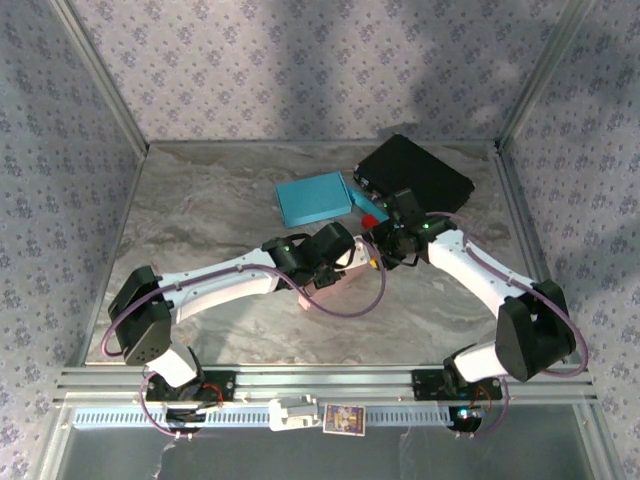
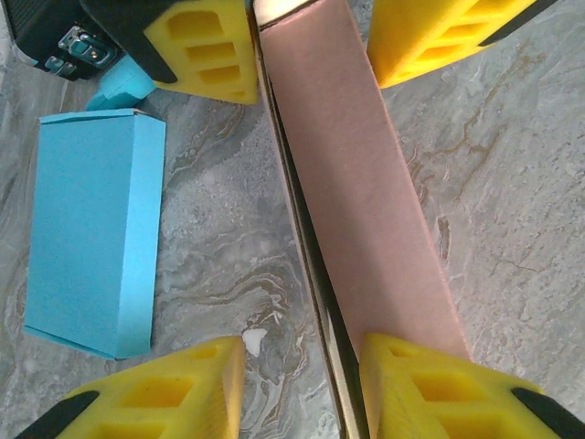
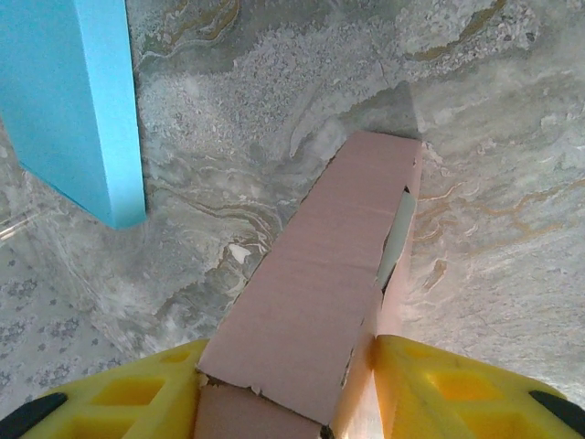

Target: Fold the paper box

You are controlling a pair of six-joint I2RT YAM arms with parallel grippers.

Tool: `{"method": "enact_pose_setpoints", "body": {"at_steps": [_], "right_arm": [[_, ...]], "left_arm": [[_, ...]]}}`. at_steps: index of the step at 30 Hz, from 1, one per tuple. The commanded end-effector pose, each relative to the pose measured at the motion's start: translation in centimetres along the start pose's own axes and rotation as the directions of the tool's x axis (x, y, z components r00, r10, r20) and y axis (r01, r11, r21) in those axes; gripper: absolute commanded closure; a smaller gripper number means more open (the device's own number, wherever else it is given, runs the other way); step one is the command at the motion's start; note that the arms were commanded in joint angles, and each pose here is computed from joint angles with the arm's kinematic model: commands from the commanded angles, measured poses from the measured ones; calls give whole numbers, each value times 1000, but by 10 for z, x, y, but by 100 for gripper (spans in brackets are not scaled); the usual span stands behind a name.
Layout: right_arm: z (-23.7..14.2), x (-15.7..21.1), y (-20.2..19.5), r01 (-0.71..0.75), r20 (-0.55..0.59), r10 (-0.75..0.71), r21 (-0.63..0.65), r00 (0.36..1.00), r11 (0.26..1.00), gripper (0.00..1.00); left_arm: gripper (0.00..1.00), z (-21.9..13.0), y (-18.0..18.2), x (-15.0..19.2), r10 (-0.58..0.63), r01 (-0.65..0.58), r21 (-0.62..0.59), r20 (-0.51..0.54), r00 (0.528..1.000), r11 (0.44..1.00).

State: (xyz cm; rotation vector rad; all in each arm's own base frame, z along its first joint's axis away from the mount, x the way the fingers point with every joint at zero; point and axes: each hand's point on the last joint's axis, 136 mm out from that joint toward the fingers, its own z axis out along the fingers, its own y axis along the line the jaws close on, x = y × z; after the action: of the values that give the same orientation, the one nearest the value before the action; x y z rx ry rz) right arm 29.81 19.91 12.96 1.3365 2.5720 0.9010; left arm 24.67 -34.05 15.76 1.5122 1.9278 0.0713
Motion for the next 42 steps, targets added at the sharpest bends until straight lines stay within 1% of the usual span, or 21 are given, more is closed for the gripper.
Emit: {"method": "enact_pose_setpoints", "body": {"at_steps": [1,4,6,8,11,12,19,20,22,24,28,30,33,35,37,38,39,42], "right_arm": [[-2,-4,11,-14,36,15,-15,999,1000,52],[0,-2,13,-15,40,16,-14,999,1000,56],[1,-2,12,-20,39,20,-2,999,1000,56],[2,-2,12,-26,44,26,3,999,1000,56],[4,-3,10,-38,46,37,18,998,999,56],[5,-2,10,-40,43,39,22,998,999,56],[2,-2,18,-36,51,34,40,998,999,57],[1,-2,12,-44,54,40,67,998,997,57],[1,-2,12,-46,57,42,75,998,996,58],[1,-2,12,-47,58,43,81,997,996,60],[3,-2,12,-47,55,43,87,998,995,60],[5,-1,14,-44,49,40,88,998,995,60],[6,0,15,-42,53,37,94,998,995,61],[6,-1,13,-45,56,39,102,998,994,61],[9,-2,12,-47,57,41,107,998,993,61],[3,-1,26,-39,56,34,78,998,996,61],[3,-1,26,-36,56,32,80,998,996,61],[4,-1,26,-38,50,34,87,998,995,61]], "left_arm": [[61,6,-14,27,35,-30,54,-92,995,998],[58,7,-11,29,47,-43,35,-105,993,998],[52,5,-6,25,31,-29,18,-89,996,999],[46,-1,0,17,-15,17,25,-62,998,1000],[45,-6,7,12,-110,113,76,-45,993,991],[45,-8,8,12,-122,125,85,-42,992,989],[39,-16,1,8,-123,125,140,-22,992,982],[38,-18,2,8,-128,129,140,-18,992,982],[36,-23,0,8,-136,136,156,-11,991,978],[35,-27,-2,9,-157,156,168,-11,988,973],[30,-31,2,11,-212,209,162,0,977,964],[30,-30,5,12,-233,230,168,0,972,959],[29,-30,4,13,-226,223,179,-4,974,958],[28,-28,0,19,-205,207,188,-27,978,960],[23,-24,-6,26,-176,182,193,-52,983,964],[23,-22,-9,29,-161,169,192,-61,985,967],[23,-19,-11,33,-139,152,187,-78,987,970],[24,-7,-2,50,-114,128,95,-140,984,987]]}}
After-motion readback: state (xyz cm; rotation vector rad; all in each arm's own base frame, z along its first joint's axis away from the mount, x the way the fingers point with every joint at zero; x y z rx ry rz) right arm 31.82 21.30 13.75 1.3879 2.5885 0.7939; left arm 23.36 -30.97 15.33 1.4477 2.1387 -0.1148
